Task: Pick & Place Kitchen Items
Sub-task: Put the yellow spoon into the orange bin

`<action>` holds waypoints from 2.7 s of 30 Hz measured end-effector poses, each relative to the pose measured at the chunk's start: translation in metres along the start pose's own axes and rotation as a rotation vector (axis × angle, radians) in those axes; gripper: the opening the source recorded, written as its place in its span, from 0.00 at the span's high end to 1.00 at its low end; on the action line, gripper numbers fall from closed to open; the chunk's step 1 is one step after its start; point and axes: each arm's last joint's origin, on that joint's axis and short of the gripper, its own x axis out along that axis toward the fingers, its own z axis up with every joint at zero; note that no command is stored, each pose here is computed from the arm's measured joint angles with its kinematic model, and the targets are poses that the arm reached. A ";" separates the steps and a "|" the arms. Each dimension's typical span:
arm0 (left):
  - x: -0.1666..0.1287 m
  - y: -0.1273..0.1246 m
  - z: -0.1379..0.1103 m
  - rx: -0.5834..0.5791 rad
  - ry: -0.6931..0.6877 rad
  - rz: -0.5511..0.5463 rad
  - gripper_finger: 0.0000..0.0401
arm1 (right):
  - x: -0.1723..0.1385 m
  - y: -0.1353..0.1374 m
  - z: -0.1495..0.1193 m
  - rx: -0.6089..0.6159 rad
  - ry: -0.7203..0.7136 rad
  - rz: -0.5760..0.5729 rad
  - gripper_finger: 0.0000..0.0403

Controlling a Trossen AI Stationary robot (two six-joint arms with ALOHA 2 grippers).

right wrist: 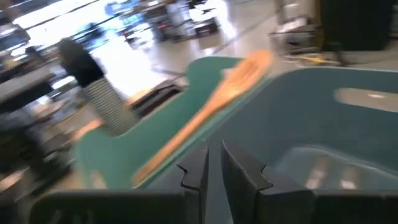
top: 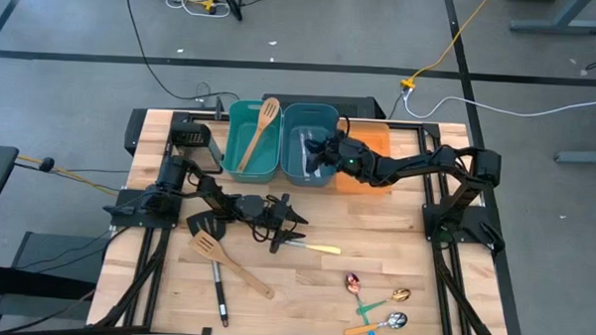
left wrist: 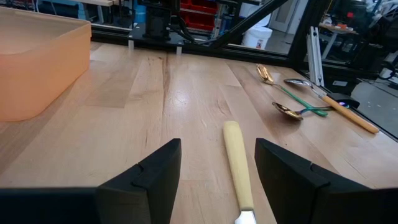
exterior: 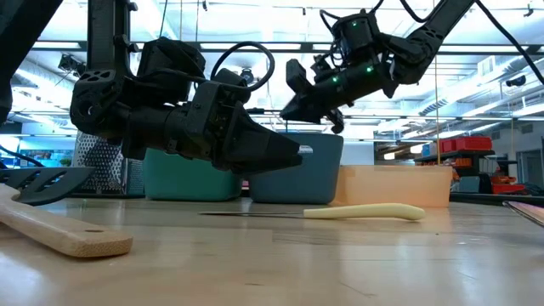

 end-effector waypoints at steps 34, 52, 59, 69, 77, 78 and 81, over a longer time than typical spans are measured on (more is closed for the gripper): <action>0.000 0.000 0.000 -0.026 0.004 0.000 0.47 | -0.139 0.095 0.001 -0.352 0.356 0.391 0.86; -0.013 -0.045 0.035 0.114 0.112 0.033 0.47 | -0.188 0.121 -0.034 -0.282 0.573 0.459 0.86; -0.035 -0.060 0.070 0.130 0.153 0.044 0.47 | -0.212 0.132 -0.048 -0.164 0.694 0.489 0.86; -0.058 -0.067 0.099 0.132 0.158 0.033 0.47 | -0.249 0.152 -0.080 0.053 0.894 0.489 0.86; -0.060 -0.068 0.100 0.125 0.165 0.030 0.48 | -0.259 0.162 -0.108 0.240 1.124 0.430 0.86; -0.060 -0.068 0.099 0.126 0.175 0.032 0.48 | -0.259 0.162 -0.112 0.257 1.159 0.414 0.86; -0.060 -0.069 0.098 0.127 0.186 0.031 0.48 | -0.259 0.162 -0.121 0.310 1.269 0.374 0.86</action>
